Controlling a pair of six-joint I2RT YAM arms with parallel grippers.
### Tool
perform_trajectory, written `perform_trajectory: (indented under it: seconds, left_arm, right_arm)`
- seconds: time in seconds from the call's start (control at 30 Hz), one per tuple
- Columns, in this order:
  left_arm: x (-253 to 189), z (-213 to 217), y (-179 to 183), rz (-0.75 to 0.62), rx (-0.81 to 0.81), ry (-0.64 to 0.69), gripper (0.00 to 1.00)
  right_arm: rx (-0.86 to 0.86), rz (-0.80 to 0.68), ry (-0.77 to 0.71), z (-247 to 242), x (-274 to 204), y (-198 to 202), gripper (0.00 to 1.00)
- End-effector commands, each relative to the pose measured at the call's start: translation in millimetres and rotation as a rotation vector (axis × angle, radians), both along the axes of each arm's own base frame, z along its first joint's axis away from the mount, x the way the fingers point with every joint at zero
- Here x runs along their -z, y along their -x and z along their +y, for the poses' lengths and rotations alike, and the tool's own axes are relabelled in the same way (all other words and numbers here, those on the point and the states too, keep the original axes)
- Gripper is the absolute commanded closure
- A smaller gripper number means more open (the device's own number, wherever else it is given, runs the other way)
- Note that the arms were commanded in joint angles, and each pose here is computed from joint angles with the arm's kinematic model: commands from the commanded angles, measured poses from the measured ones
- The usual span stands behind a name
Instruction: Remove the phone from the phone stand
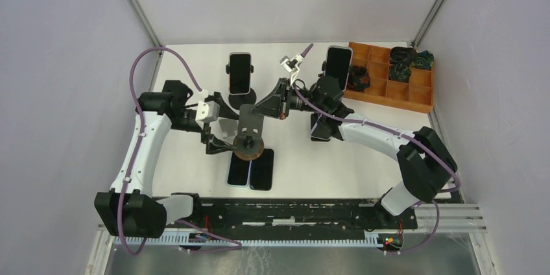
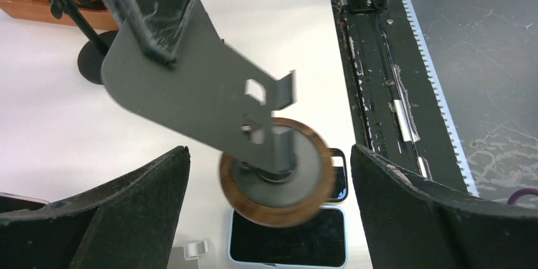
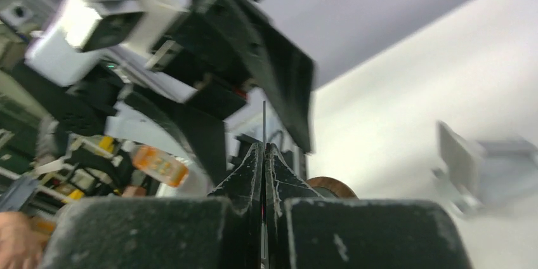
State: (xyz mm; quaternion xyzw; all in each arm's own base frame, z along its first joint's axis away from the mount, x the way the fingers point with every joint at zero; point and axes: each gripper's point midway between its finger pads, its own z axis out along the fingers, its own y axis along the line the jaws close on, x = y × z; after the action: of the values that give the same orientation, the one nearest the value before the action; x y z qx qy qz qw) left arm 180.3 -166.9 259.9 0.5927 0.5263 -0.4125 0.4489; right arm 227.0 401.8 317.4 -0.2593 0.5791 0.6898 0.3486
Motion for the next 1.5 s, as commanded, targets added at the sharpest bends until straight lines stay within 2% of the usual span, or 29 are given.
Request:
perform_trajectory:
  seconds: [0.0,0.23,0.4,0.6,0.8,1.0,1.23,1.37,1.4,1.47]
  left_arm:
    - [-8.0,1.5,-2.6,-0.036,-0.003,-0.022,0.0]
    - [-9.6,9.0,-23.0,-0.051,-0.067,-0.096,0.0]
    - [-13.3,10.8,-32.0,-0.043,-0.119,-0.104,0.0]
    - [-15.4,17.0,-46.8,0.016,-0.218,-0.143,0.0]
    - [-16.2,16.1,-45.5,0.017,-0.218,-0.136,0.0]
    - [-16.6,15.9,-45.2,0.006,-0.213,-0.134,0.0]
    - [-15.5,15.8,-45.4,0.008,-0.211,-0.135,0.0]
    - [-15.4,15.6,-44.3,-0.015,-0.201,-0.131,0.0]
    - [-15.2,15.3,-43.8,-0.016,-0.199,-0.128,0.0]
    - [-14.7,15.2,-45.0,-0.005,-0.206,-0.127,0.0]
  right_arm:
    - [0.121,-0.172,0.136,-16.9,5.8,-34.7,1.0]
    - [0.236,-0.257,0.403,-25.9,69.1,-101.4,1.0]
    - [0.253,-0.321,0.476,-15.9,90.2,-134.2,1.0]
    - [0.224,-0.321,0.48,-6.8,108.6,-153.8,1.0]
    - [0.254,-0.312,0.455,-11.1,122.1,-166.3,1.0]
    - [0.277,-0.243,0.393,-23.3,130.7,-174.0,1.0]
    - [0.255,-0.108,0.243,-24.5,128.9,-161.6,1.0]
    - [0.291,-0.092,0.27,-28.7,137.9,-164.3,1.0]
    - [0.301,-0.096,0.284,-29.8,139.1,-164.9,0.97]
    - [0.341,-0.108,0.317,-34.0,141.8,-167.8,0.81]
